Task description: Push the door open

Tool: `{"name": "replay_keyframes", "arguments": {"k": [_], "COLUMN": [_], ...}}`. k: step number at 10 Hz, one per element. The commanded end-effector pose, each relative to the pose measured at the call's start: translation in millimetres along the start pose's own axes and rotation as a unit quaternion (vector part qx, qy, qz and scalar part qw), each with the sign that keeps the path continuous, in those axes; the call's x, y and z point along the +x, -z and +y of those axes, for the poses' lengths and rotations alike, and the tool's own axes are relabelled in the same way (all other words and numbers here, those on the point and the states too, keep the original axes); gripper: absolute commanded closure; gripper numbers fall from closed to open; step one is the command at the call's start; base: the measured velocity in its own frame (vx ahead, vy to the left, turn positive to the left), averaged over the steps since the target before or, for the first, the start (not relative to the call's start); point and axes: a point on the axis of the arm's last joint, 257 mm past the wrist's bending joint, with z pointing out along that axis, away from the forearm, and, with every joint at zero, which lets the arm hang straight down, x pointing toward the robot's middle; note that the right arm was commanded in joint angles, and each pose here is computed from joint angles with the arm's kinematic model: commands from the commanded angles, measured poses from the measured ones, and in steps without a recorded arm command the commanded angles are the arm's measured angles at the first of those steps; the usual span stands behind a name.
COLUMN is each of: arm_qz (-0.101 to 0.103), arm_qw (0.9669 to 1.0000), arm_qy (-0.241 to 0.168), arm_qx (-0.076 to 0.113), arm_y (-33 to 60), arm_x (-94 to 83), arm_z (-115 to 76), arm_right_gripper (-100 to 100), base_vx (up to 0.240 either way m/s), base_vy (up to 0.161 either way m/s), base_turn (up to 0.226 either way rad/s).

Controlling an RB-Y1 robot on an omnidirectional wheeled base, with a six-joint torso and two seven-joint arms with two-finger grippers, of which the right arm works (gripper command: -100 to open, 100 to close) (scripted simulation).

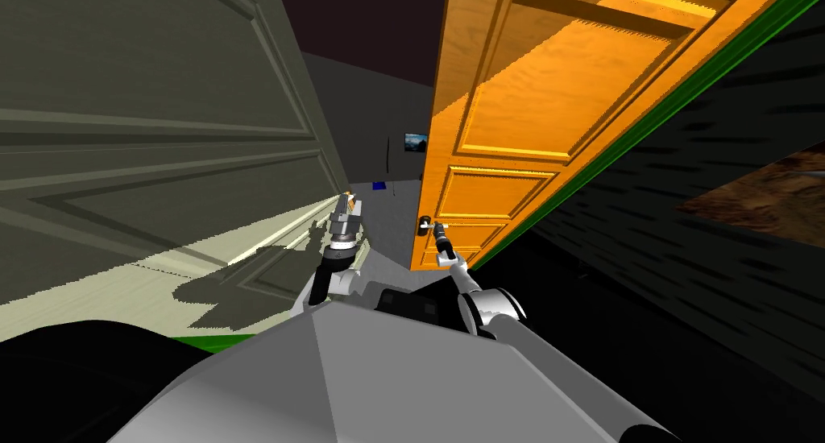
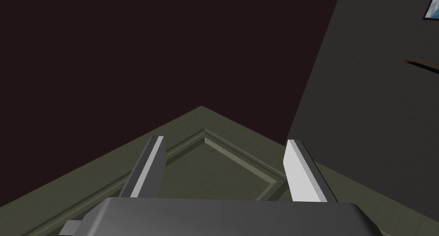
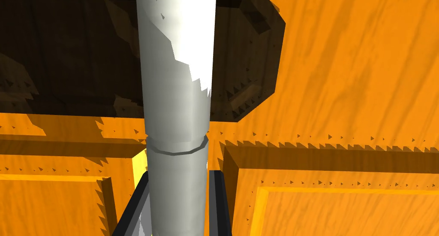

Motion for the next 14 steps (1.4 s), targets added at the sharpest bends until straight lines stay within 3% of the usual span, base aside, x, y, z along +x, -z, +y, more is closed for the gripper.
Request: {"name": "replay_keyframes", "arguments": {"k": [1, 4, 5, 7, 8, 14], "arm_qz": [-0.014, -0.033, -0.032, -0.033, -0.046, -0.071], "arm_qw": [0.9999, 0.9995, 0.9994, 0.9995, 0.9990, 0.9974], "arm_qy": [0.004, 0.001, 0.001, 0.001, -0.001, -0.008], "arm_qx": [-0.003, -0.003, -0.009, -0.003, -0.002, -0.002], "arm_y": [1.7, 3.6, 1.7, 3.6, 5.1, 8.9], "arm_x": [-19.1, -37.7, -37.1, -37.7, -49.5, -71.3], "arm_z": [3.8, 3.4, 9.1, 3.4, 3.1, 1.8], "arm_right_gripper": [100, 100, 100, 100, 100, 100], "base_vx": [0.095, 0.099, 0.081, 0.035, 0.083, 0.124], "base_vy": [0.119, 0.110, 0.091, 0.031, 0.103, 0.148], "base_turn": [-0.056, -0.059, -0.043, -0.002, -0.062, -0.077]}}
